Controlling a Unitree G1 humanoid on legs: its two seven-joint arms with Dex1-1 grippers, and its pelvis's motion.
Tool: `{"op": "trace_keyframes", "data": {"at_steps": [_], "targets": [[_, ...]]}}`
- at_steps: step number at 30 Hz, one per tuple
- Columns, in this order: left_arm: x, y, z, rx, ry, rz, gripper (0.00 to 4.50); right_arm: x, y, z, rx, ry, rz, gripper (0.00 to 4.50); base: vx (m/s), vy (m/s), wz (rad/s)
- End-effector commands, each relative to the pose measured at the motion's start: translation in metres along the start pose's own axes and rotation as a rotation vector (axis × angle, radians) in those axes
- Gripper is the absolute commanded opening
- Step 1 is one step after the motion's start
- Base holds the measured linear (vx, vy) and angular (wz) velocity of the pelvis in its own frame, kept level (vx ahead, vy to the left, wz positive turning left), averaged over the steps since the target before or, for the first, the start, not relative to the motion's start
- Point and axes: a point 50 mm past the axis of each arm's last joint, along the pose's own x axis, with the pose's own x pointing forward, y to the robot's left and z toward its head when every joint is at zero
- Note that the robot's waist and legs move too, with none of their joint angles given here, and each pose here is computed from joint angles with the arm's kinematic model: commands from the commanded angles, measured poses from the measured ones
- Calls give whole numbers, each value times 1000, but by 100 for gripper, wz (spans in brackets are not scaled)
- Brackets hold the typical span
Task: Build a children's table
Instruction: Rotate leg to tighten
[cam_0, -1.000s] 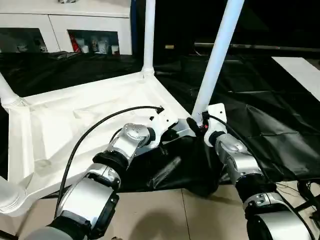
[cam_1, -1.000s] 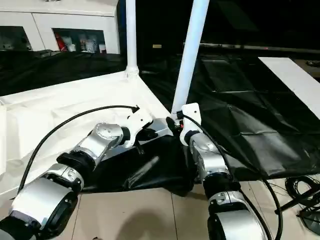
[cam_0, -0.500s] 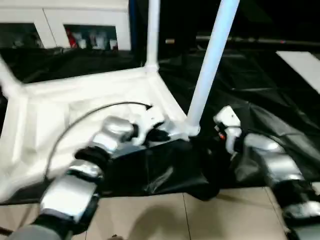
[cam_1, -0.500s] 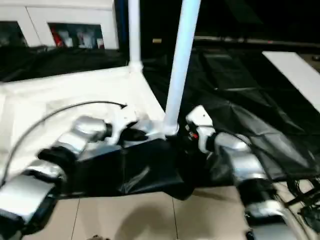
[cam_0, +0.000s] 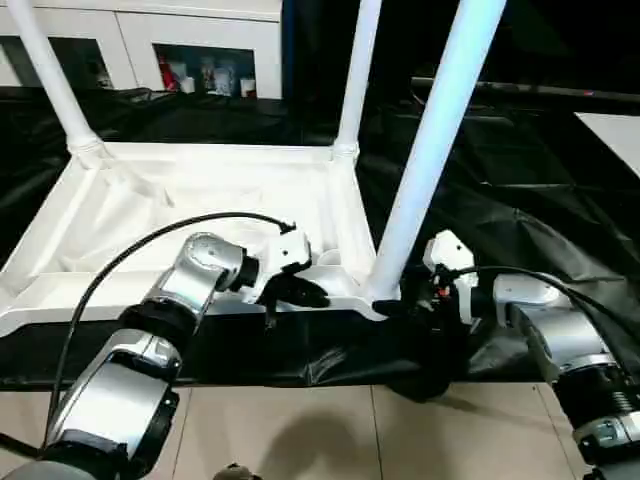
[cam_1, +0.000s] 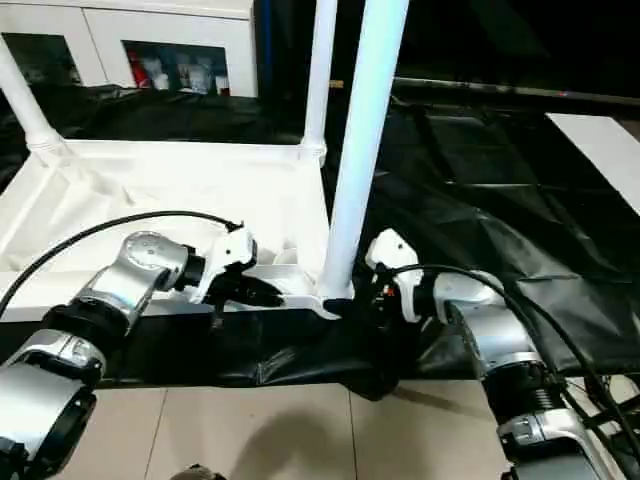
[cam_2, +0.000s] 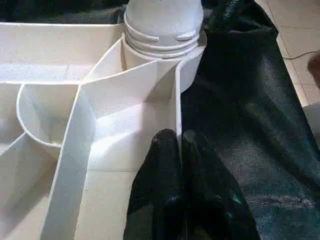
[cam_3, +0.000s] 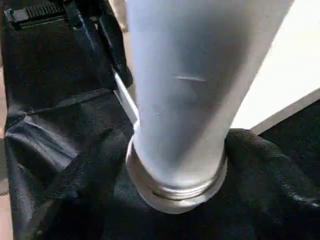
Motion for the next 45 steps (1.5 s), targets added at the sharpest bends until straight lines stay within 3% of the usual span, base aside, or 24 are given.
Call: {"op": "trace_keyframes", "data": {"at_steps": [1, 8, 17, 20, 22, 26, 29, 35, 37, 44, 45], "targets": [[6, -6, -3, -10, 3, -41, 0, 8, 5, -5, 12, 15, 32, 315, 0, 0, 0], [5, -7, -4, -15, 4, -40, 0, 13, 6, -7, 12, 25, 40, 262, 0, 0, 0], [3, -8, -6, -29, 15, -46, 0, 16, 8, -12, 19, 34, 46, 257, 0, 0, 0], [8, -6, -2, -55, -26, -14, 0, 20, 3, -14, 104, -21, -63, 257, 0, 0, 0], [18, 2, 2, -89, -39, 115, 0, 28, -4, -18, 201, -63, -227, 257, 0, 0, 0], [32, 6, 4, -95, -8, 240, 0, 40, -6, -24, 293, -68, -394, 253, 0, 0, 0], [57, 7, 14, -144, -13, 367, 0, 57, -9, -30, 405, -18, -646, 253, 0, 0, 0], [73, 3, 22, -114, -7, 364, 0, 69, -9, -20, 369, -8, -688, 253, 0, 0, 0], [72, 4, 22, -87, 0, 353, 0, 69, -12, -15, 360, -38, -682, 289, 0, 0, 0], [65, 6, 17, -56, 21, 349, 0, 61, -17, -13, 337, -72, -718, 336, 0, 0, 0], [60, 7, 15, -41, 30, 337, 0, 54, -19, -7, 290, -116, -700, 345, 0, 0, 0]]}}
